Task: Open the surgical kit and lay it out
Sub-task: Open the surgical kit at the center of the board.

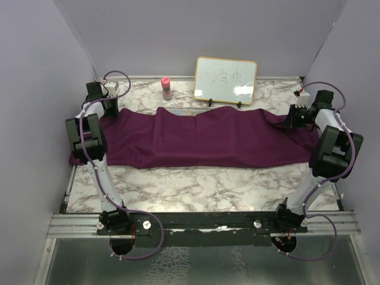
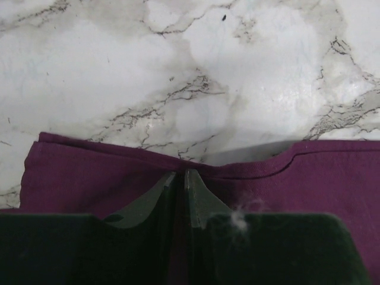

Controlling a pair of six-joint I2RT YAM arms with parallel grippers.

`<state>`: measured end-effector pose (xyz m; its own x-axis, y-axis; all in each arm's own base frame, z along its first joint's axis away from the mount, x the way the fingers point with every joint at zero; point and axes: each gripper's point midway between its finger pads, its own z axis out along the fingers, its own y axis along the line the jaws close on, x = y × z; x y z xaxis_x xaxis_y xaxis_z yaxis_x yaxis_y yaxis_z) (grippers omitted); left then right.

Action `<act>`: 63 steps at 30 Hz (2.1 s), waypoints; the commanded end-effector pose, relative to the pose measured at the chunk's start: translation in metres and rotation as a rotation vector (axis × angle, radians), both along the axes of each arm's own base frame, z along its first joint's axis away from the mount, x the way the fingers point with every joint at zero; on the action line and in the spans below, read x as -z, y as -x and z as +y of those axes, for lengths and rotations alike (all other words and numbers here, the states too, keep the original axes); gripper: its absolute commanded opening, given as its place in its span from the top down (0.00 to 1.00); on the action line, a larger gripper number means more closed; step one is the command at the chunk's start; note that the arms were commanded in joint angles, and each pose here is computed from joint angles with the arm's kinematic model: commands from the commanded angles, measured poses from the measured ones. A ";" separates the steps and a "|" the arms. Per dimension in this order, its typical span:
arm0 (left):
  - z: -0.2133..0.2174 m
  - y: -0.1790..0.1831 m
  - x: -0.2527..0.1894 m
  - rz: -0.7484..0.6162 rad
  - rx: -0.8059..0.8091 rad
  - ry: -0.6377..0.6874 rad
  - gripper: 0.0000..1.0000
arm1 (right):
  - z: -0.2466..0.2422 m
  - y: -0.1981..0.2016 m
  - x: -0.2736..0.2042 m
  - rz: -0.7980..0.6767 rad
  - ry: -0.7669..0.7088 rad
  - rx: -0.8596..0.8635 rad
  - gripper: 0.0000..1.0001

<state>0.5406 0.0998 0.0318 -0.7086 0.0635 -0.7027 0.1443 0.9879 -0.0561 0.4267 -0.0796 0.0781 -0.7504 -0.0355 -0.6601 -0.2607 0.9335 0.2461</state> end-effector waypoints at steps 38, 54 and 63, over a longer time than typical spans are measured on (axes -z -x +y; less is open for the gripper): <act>0.099 -0.019 0.002 0.028 -0.192 -0.107 0.34 | -0.001 -0.004 0.007 0.014 -0.013 0.009 0.99; 0.076 0.013 0.066 0.198 -0.150 -0.002 0.44 | -0.005 -0.005 0.005 0.009 0.009 0.015 0.99; 0.070 0.021 0.076 0.224 -0.144 0.020 0.59 | -0.006 -0.005 0.003 0.004 0.019 0.011 0.99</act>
